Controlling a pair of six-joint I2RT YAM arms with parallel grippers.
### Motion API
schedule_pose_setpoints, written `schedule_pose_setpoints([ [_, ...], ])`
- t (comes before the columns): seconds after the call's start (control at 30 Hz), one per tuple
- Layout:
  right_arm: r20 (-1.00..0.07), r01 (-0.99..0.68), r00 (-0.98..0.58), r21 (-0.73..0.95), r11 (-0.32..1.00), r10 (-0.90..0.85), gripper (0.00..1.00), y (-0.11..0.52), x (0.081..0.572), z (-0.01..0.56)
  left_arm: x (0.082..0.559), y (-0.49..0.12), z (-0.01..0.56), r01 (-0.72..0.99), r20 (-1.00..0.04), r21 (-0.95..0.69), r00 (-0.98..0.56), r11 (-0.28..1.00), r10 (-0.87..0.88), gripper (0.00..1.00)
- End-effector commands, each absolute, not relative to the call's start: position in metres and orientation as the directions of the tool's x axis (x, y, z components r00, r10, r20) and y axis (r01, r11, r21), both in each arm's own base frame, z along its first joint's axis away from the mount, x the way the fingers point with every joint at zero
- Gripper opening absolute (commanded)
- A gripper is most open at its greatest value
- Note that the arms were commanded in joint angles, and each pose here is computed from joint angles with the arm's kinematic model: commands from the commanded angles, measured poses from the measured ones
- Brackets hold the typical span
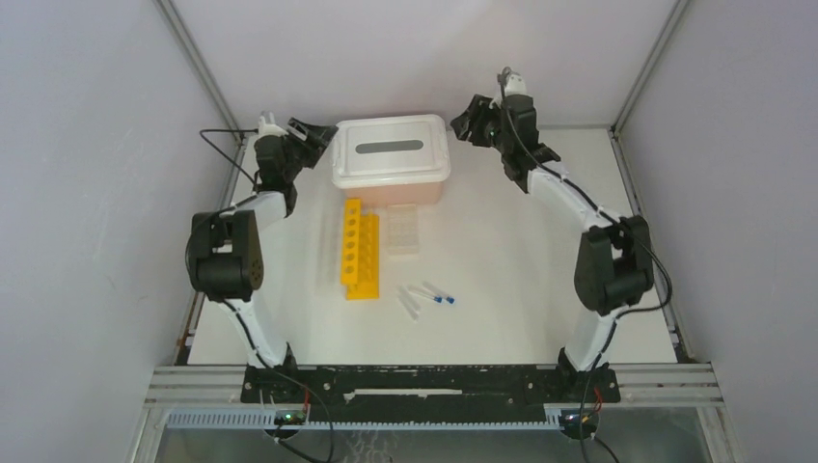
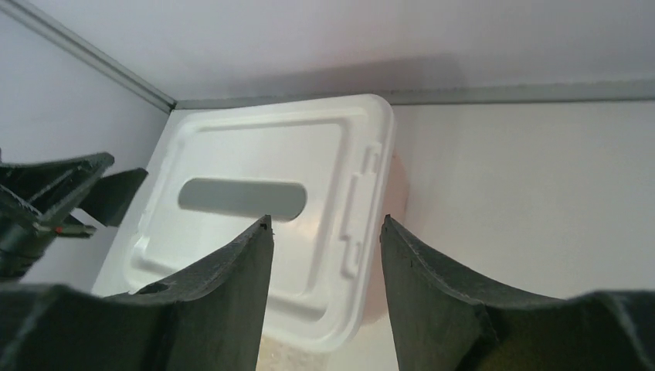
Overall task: Organize the chemistry lab equipment
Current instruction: Close the lid of the storage box, then pick up the test tube at the center of the board.
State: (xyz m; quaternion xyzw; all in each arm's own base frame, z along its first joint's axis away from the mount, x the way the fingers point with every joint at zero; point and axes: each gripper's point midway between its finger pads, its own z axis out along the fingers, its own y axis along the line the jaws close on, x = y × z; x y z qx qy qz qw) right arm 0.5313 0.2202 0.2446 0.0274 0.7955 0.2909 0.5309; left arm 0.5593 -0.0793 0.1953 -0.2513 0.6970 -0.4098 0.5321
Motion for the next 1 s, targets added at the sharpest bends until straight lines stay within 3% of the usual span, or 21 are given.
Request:
schedule_pose_setpoints([
  [0.0,-0.947,-0.31,-0.292,0.23,0.922,0.138,0.61,0.226,0.487,0.277,0.535,-0.091,0.263,0.215,-0.603,-0.796,-0.202,0.566,-0.772,0.73],
  [0.17,-0.986,-0.195,-0.164,-0.006,0.981,-0.038,0.59,0.222,0.432,0.268,0.503,-0.103,0.277,0.225,-0.688,-0.724,-0.172,0.652,-0.705,0.76],
  [0.23,-0.993,-0.183,-0.119,0.016,0.983,-0.007,0.56,0.222,0.414,0.27,0.486,-0.111,0.285,0.233,-0.727,-0.685,-0.159,0.69,-0.668,0.78],
  [0.37,-0.974,-0.247,-0.219,0.107,0.963,0.052,0.48,0.228,0.388,0.254,0.445,-0.134,0.289,0.231,-0.815,-0.578,-0.125,0.783,-0.565,0.86],
  [0.4,-0.97,-0.267,-0.237,0.114,0.957,0.05,0.49,0.23,0.382,0.253,0.435,-0.137,0.289,0.216,-0.842,-0.539,-0.107,0.814,-0.529,0.96],
  [0.43,-0.966,-0.279,-0.257,0.115,0.953,0.042,0.51,0.232,0.375,0.246,0.424,-0.142,0.289,0.208,-0.867,-0.498,-0.093,0.842,-0.49,0.99],
  [0.6,-0.938,-0.308,-0.346,0.097,0.946,-0.017,0.6,0.235,0.345,0.211,0.374,-0.168,0.282,0.219,-0.9,-0.435,-0.07,0.874,-0.43,1.0],
  [0.7,-0.919,-0.382,-0.392,0.127,0.915,-0.036,0.78,0.238,0.32,0.18,0.357,-0.182,0.266,0.259,-0.87,-0.492,-0.133,0.831,-0.474,1.0],
  [0.77,-0.91,-0.438,-0.411,0.139,0.888,-0.06,0.85,0.238,0.302,0.161,0.345,-0.191,0.251,0.288,-0.869,-0.494,-0.178,0.82,-0.461,1.0],
  [0.97,-0.863,-0.494,-0.484,0.133,0.859,-0.145,0.79,0.233,0.272,0.112,0.321,-0.204,0.236,0.296,-0.893,-0.446,-0.206,0.844,-0.4,1.0],
])
